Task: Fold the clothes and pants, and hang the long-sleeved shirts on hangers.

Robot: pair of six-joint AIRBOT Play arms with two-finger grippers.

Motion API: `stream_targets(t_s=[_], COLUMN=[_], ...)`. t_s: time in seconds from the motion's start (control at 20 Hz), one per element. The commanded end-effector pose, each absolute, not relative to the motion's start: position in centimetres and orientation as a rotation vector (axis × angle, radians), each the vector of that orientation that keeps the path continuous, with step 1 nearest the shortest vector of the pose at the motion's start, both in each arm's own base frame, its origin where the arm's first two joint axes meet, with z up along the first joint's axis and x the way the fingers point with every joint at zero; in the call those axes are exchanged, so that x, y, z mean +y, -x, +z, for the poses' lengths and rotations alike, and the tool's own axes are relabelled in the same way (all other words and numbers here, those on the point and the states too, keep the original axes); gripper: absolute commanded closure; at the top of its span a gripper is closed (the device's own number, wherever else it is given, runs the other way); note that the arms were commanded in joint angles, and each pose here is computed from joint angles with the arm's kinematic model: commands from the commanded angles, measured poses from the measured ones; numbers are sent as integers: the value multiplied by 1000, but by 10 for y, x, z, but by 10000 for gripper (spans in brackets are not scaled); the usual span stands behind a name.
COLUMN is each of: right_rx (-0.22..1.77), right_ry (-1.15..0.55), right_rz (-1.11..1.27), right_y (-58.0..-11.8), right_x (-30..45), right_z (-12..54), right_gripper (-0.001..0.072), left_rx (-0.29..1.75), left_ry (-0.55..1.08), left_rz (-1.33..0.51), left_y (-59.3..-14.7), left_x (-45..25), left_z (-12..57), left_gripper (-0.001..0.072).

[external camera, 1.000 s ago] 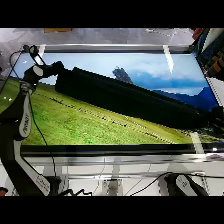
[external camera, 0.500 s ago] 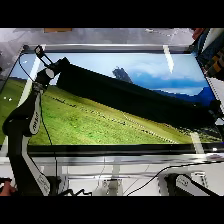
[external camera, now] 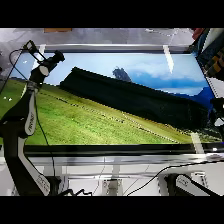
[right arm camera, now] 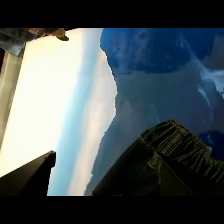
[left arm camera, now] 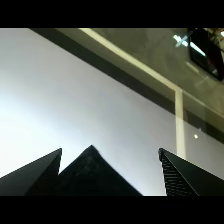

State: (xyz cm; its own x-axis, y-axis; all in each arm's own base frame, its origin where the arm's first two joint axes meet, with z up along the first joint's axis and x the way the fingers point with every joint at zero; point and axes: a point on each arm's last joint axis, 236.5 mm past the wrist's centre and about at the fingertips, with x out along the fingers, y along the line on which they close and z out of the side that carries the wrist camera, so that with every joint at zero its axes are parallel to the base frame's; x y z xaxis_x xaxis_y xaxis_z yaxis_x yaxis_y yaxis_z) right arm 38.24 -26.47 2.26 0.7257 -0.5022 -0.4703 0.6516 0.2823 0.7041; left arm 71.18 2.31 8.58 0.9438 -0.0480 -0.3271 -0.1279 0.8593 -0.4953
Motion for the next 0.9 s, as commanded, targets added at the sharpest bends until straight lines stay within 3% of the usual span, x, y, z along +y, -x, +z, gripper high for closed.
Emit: stream_targets(t_s=[0.0,0.15,0.3,0.55,0.85], right_rx=[259,295,298,300,299], right_ry=[-916,-926,-927,-928,-928], right_rz=[-755,-757,-757,-757,-757], right_y=[-380,-377,-377,-377,-377], right_x=[-258,-254,-253,-253,-253], right_z=[17,10,10,9,10], right_gripper=[22,22,22,22,23], left_rx=[584,894,1029,1079,918], left_ry=[541,591,737,1016,1064], left_rz=[79,113,81,38,55], left_y=[-673,-616,-588,-596,-639], left_x=[59,85,71,23,3], left_z=[57,2,-29,-63,-74], left_gripper=[10,11,12,10,9])
